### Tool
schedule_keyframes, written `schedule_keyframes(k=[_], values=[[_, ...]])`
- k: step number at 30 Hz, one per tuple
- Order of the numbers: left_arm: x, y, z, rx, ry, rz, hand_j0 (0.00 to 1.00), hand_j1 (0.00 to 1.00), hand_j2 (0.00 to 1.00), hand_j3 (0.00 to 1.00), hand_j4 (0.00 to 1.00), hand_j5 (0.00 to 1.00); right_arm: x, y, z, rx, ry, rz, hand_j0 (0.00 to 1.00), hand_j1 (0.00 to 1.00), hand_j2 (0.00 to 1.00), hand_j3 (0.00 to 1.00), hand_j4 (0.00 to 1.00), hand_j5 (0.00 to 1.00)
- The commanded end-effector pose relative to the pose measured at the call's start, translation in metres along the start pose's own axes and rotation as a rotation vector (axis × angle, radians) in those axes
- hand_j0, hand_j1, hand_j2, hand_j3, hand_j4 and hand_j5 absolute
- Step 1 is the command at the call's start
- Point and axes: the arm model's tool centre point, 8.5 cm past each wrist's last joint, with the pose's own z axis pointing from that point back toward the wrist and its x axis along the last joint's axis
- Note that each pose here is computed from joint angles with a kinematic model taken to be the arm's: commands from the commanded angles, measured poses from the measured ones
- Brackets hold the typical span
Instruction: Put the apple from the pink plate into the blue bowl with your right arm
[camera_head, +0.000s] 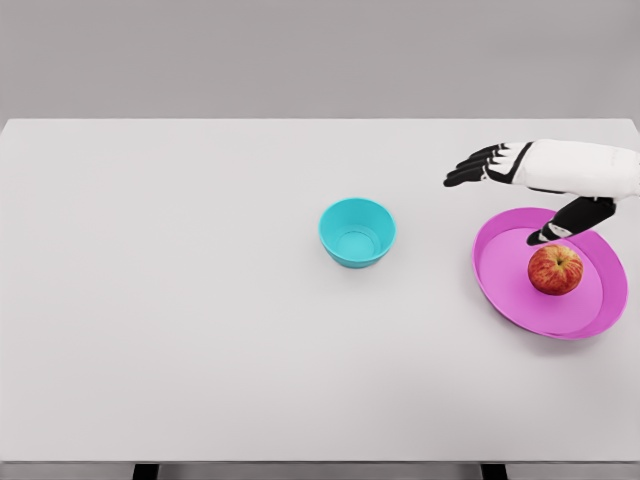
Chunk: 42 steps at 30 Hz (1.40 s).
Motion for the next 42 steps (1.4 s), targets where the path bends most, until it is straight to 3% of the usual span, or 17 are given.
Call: schedule_keyframes(k=[1,4,7,12,15,20,26,28,33,42], values=[[0.0,0.0,0.0,0.0,0.0,0.0,1.0,1.0,1.0,1.0,1.0,1.0,-0.001,0.0,0.001,0.003,0.01,-0.006,1.0,1.0,1.0,1.0,1.0,1.0],[0.0,0.0,0.0,0.0,0.0,0.0,1.0,1.0,1.0,1.0,1.0,1.0,-0.002,0.0,0.033,0.048,0.055,0.032,1.0,1.0,1.0,1.0,1.0,1.0],[0.0,0.0,0.0,0.0,0.0,0.0,1.0,1.0,1.0,1.0,1.0,1.0,-0.008,0.016,0.07,0.141,0.154,0.006,1.0,1.0,1.0,1.0,1.0,1.0],[0.0,0.0,0.0,0.0,0.0,0.0,1.0,1.0,1.0,1.0,1.0,1.0,-0.014,0.041,0.05,0.176,0.141,-0.04,1.0,1.0,1.0,1.0,1.0,1.0],[0.0,0.0,0.0,0.0,0.0,0.0,1.0,1.0,1.0,1.0,1.0,1.0,-0.023,0.05,0.028,0.139,0.169,0.02,1.0,1.0,1.0,1.0,1.0,1.0],[0.0,0.0,0.0,0.0,0.0,0.0,1.0,1.0,1.0,1.0,1.0,1.0,-0.037,0.067,0.037,0.156,0.181,0.005,1.0,1.0,1.0,1.0,1.0,1.0],[0.0,0.0,0.0,0.0,0.0,0.0,1.0,1.0,1.0,1.0,1.0,1.0,-0.041,0.068,0.049,0.165,0.208,-0.005,1.0,1.0,1.0,1.0,1.0,1.0],[0.0,0.0,0.0,0.0,0.0,0.0,1.0,1.0,1.0,1.0,1.0,1.0,-0.044,0.082,0.05,0.198,0.216,-0.033,1.0,1.0,1.0,1.0,1.0,1.0],[0.0,0.0,0.0,0.0,0.0,0.0,1.0,1.0,1.0,1.0,1.0,1.0,-0.058,0.094,0.058,0.225,0.262,-0.066,1.0,1.0,1.0,1.0,1.0,1.0],[0.0,0.0,0.0,0.0,0.0,0.002,1.0,1.0,1.0,1.0,1.0,1.0,-0.072,0.104,0.043,0.221,0.272,-0.057,1.0,1.0,1.0,1.0,1.0,1.0]])
